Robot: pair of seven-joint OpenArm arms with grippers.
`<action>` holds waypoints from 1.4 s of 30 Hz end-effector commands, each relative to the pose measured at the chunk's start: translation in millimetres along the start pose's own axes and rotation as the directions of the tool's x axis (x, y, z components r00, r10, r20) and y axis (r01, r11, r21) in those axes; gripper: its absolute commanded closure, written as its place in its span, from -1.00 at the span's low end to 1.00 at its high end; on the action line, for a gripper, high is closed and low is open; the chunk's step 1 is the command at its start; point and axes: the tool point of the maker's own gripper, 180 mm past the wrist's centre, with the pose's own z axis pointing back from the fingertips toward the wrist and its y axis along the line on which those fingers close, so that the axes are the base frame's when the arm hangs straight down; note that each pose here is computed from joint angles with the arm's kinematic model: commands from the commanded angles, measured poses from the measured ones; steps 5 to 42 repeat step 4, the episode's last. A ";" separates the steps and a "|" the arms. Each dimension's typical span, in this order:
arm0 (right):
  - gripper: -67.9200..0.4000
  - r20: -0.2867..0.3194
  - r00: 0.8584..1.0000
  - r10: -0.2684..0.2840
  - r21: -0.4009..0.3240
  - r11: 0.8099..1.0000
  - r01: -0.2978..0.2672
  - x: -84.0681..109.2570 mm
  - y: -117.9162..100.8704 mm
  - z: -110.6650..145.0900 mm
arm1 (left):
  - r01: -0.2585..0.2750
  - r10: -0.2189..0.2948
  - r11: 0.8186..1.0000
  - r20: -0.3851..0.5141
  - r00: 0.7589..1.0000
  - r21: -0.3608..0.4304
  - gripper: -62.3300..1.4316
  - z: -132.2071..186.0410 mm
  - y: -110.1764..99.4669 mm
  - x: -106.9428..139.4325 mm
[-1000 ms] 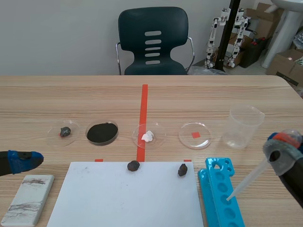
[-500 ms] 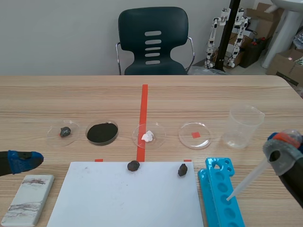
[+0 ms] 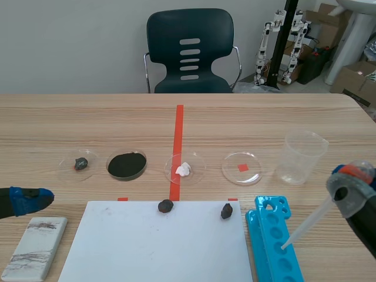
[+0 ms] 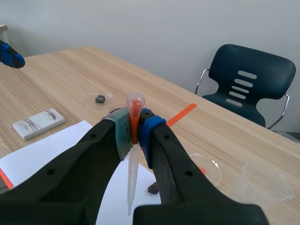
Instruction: Squeeze the dropper onto the mineral
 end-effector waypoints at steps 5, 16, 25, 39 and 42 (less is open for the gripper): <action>0.96 0.030 1.000 -0.005 -0.004 1.000 0.005 5.8 -0.5 -2.7 | -0.008 0.008 1.000 0.030 1.000 0.005 -0.92 -1.3 0.0 7.4; 0.96 0.030 1.000 -0.005 -0.004 1.000 0.005 5.8 -0.5 -2.7 | -0.008 0.008 1.000 0.030 1.000 0.005 -0.92 -1.3 0.0 7.4; 0.96 0.030 1.000 -0.005 -0.004 1.000 0.005 5.8 -0.5 -2.7 | -0.008 0.008 1.000 0.030 1.000 0.005 -0.92 -1.3 0.0 7.4; 0.96 0.030 1.000 -0.005 -0.004 1.000 0.005 5.8 -0.5 -2.7 | -0.008 0.008 1.000 0.030 1.000 0.005 -0.92 -1.3 0.0 7.4; 0.96 0.030 1.000 -0.005 -0.004 1.000 0.005 5.8 -0.5 -2.7 | -0.008 0.008 1.000 0.030 1.000 0.005 -0.92 -1.3 0.0 7.4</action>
